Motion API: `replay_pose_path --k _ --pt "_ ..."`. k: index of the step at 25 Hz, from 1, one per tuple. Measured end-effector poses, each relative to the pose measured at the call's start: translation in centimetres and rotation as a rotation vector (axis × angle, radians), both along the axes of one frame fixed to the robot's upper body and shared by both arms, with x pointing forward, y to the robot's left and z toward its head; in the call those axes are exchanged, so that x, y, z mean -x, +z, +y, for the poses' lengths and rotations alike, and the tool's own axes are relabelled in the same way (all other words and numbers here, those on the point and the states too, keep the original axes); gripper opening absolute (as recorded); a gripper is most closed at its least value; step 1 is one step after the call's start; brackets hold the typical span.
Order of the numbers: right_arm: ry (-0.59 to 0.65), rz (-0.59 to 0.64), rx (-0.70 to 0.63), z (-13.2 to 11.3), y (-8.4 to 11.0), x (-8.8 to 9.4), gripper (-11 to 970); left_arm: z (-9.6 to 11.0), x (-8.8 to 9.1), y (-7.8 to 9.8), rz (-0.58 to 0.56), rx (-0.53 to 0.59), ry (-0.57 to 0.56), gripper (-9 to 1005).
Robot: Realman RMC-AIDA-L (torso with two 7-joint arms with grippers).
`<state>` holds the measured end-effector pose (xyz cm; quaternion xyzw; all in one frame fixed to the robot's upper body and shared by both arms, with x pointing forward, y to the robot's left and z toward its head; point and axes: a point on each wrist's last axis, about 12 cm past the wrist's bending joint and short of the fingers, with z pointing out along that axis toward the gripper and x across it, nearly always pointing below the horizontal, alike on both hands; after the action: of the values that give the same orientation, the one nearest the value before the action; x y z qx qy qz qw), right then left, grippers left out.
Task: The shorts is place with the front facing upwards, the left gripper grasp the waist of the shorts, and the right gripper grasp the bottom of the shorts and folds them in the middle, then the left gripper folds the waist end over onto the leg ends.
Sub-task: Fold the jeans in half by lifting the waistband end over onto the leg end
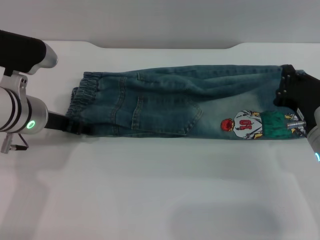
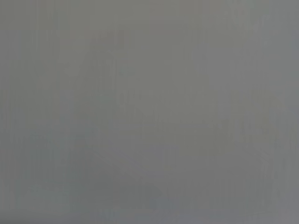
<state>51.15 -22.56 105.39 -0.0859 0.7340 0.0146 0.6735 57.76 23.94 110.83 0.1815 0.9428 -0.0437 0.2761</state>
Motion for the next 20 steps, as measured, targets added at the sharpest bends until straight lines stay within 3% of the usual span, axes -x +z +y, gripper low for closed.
replay_pose_path --k 13,16,20 --pt "0.004 0.009 0.000 0.07 -0.03 0.01 -1 -0.01 -0.34 -0.15 -0.021 0.006 0.008 818" --pt "0.002 0.007 -0.004 0.07 0.05 0.06 -2 0.03 -0.34 -0.19 -0.026 0.010 0.012 596" --pt "-0.003 0.003 -0.006 -0.06 0.17 0.17 -2 -0.03 -0.30 -0.24 -0.026 0.009 0.010 545"
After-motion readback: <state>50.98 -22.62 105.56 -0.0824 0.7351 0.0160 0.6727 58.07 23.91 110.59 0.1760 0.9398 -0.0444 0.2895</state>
